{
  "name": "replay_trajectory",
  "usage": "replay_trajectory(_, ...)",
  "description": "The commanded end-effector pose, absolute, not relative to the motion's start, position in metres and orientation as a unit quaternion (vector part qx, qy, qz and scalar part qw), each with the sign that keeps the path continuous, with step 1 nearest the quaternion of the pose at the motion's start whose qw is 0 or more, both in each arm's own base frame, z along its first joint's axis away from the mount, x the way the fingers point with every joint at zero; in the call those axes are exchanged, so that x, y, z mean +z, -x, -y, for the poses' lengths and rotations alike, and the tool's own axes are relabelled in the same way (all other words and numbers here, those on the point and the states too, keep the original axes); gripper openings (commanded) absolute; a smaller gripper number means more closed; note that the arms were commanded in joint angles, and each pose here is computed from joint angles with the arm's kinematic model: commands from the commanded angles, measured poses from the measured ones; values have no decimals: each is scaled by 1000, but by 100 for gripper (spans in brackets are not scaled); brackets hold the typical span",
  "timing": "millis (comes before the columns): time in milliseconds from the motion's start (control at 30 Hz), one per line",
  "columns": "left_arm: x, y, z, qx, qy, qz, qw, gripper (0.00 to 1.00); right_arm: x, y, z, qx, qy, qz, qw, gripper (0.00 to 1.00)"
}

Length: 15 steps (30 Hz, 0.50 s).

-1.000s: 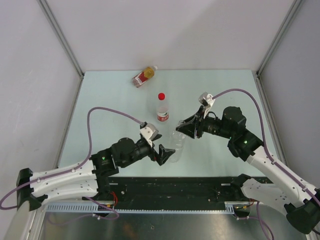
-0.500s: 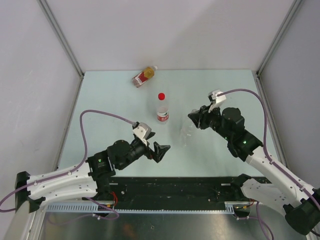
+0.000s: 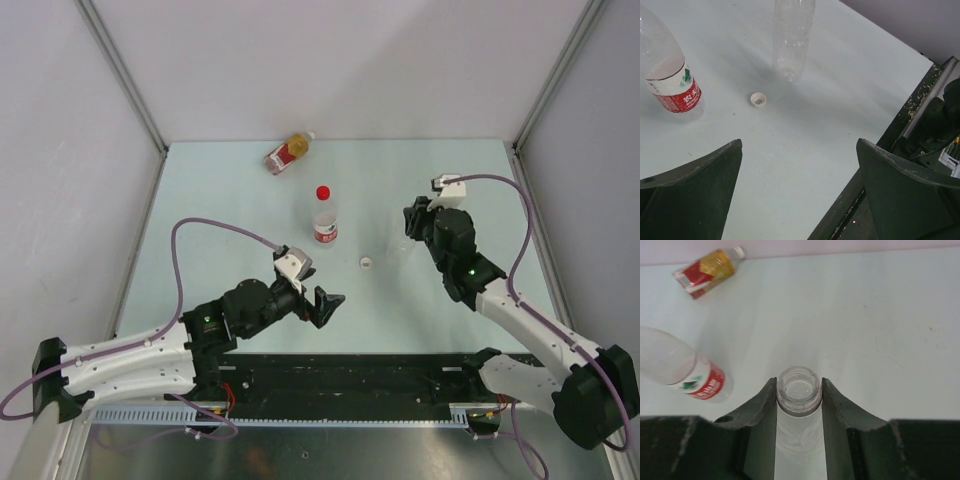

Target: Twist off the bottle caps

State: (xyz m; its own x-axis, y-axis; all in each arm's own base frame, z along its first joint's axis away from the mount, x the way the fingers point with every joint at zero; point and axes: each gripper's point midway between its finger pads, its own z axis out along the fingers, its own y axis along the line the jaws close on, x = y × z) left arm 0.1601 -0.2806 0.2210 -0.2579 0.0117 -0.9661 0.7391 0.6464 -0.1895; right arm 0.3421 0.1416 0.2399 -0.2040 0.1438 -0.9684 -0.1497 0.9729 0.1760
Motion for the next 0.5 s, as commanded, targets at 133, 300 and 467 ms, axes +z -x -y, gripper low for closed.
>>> replay_trajectory(133, 228, -161, 282, -345, -253, -709, 560, 99, 215, -358, -123, 66, -49, -766, 637, 1)
replay_trajectory(300, 228, -159, 283, -348, -259, -708, 558, 99, 197, -351, -121, 69, -55, -778, 621, 9)
replay_trajectory(467, 224, -159, 284, -349, -258, -711, 554, 99, 202, -341, -127, 94, -38, -780, 618, 32)
